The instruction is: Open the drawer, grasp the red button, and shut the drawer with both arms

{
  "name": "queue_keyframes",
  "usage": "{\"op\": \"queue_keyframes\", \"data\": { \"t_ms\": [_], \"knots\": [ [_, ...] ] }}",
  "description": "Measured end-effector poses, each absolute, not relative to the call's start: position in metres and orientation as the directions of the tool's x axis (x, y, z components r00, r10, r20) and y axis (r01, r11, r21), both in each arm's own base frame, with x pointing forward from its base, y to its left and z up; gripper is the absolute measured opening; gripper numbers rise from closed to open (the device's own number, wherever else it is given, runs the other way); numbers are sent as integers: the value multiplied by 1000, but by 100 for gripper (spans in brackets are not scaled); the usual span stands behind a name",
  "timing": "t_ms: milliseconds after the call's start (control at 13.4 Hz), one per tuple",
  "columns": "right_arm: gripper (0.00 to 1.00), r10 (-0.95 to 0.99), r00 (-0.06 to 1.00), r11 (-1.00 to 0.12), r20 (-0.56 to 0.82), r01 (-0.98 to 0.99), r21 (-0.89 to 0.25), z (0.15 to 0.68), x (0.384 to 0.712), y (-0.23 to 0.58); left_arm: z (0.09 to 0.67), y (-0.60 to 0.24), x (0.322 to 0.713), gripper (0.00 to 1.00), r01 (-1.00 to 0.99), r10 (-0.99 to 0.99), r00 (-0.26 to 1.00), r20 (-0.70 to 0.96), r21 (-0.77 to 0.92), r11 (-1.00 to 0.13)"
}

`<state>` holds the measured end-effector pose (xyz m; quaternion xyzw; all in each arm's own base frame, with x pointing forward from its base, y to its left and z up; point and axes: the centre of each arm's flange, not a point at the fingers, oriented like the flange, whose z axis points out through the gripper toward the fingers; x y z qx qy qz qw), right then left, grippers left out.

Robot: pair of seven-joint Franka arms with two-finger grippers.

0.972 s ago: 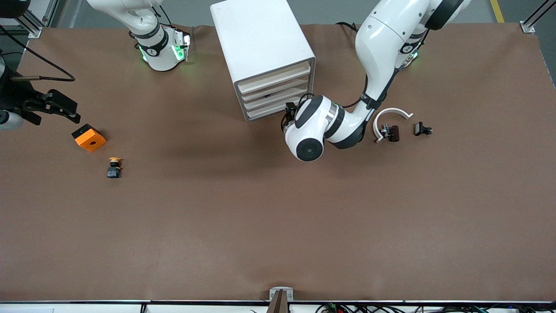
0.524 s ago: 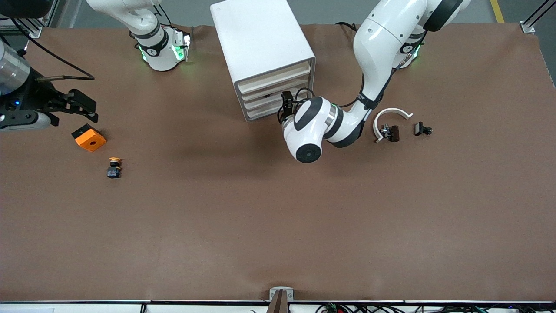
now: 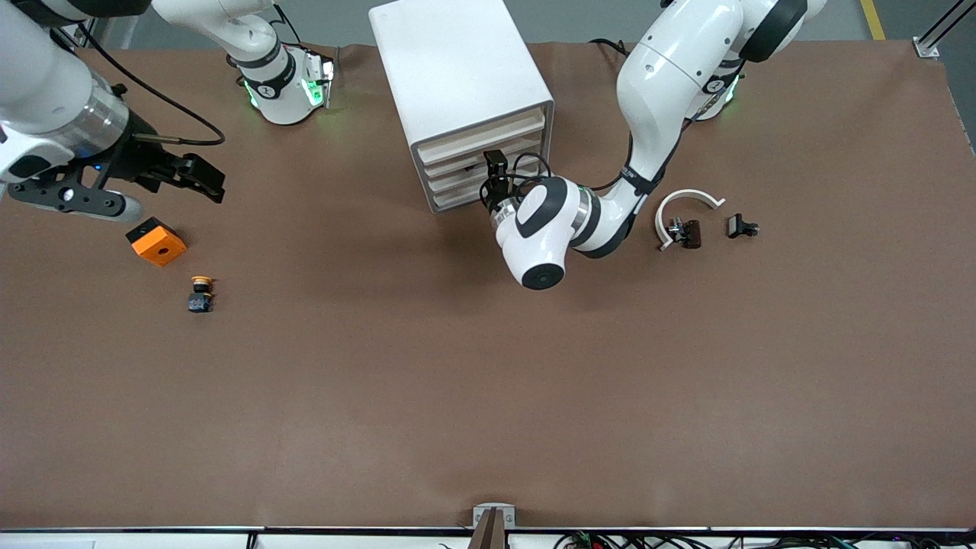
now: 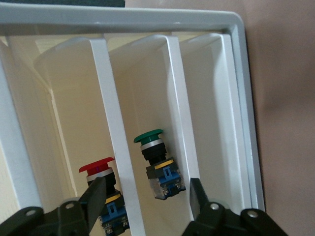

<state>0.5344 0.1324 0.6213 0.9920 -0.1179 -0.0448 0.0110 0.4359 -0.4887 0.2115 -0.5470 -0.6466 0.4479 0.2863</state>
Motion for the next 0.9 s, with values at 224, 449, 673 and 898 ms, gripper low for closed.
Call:
{"op": "queue_keyframes", "data": {
  "t_ms": [224, 449, 673, 898],
  "knots": [
    [100, -404, 911, -915, -79, -401, 50, 621, 524, 171, 208, -492, 433, 62, 405, 955, -270, -121, -914, -2],
    [100, -530, 838, -847, -125, -531, 34, 615, 515, 203, 208, -494, 432, 42, 381, 950, -297, -95, -924, 27],
    [100, -615, 771, -785, -164, -618, 42, 607, 516, 213, 209, -493, 433, 13, 352, 944, -323, -69, -934, 52],
    [100, -650, 736, -755, -191, -653, 56, 598, 514, 229, 207, -492, 434, 14, 343, 942, -331, -63, -938, 58]
  ]
}}
